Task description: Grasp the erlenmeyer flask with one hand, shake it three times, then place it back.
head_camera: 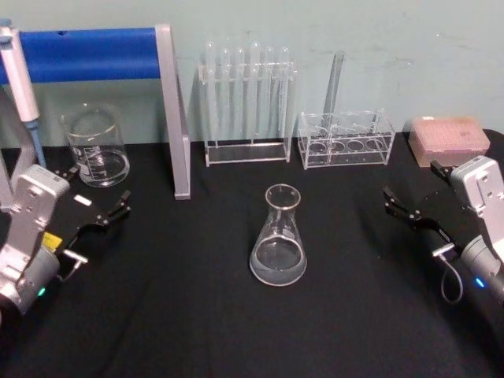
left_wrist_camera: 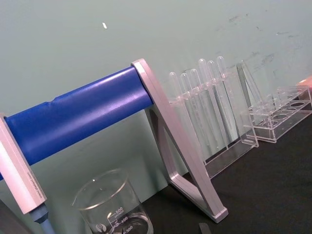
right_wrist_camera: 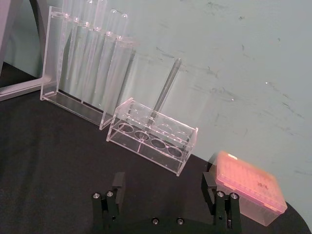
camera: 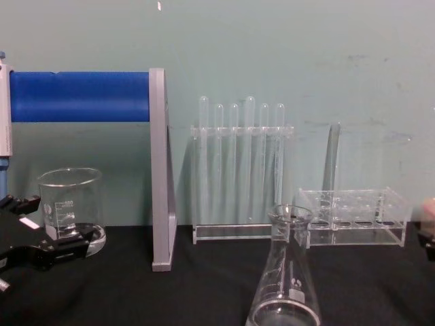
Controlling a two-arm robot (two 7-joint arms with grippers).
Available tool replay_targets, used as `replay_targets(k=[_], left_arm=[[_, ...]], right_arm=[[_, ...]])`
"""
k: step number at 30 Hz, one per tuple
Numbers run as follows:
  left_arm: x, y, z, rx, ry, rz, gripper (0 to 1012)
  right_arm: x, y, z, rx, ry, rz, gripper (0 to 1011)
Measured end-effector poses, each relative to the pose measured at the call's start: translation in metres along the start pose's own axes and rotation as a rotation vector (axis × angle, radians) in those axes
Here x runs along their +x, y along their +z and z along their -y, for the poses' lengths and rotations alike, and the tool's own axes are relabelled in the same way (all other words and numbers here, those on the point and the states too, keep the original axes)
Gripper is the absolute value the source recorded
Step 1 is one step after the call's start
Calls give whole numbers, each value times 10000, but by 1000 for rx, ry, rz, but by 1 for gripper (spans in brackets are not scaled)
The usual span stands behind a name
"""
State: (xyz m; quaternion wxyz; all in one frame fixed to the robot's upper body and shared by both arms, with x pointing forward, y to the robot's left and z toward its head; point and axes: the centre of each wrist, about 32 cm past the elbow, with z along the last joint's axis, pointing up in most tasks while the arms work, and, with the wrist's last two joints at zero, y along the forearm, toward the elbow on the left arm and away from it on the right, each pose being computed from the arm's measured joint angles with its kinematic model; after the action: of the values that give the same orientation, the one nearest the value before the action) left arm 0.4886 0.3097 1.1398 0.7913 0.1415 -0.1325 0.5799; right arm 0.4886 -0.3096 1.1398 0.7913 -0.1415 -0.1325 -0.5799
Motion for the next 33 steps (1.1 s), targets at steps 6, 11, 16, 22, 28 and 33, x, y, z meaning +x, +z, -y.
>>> replay_targets(k=[6, 11, 16, 22, 28, 33], left_arm=[[0, 0, 0, 0, 0, 0, 1001], [0, 0, 0, 0, 0, 0, 1001], [0, 0, 0, 0, 0, 0, 1001], [0, 0, 0, 0, 0, 0, 1001], [0, 0, 0, 0, 0, 0, 1001], [0, 0, 0, 0, 0, 0, 1001]], right_arm=[[0, 0, 0, 0, 0, 0, 1000], [0, 0, 0, 0, 0, 0, 1000], [0, 0, 0, 0, 0, 0, 1000], [26, 1, 15, 20, 36, -12, 1000], [93, 32, 69, 73, 170, -73, 1000], [102, 68, 118, 131, 306, -104, 1000]])
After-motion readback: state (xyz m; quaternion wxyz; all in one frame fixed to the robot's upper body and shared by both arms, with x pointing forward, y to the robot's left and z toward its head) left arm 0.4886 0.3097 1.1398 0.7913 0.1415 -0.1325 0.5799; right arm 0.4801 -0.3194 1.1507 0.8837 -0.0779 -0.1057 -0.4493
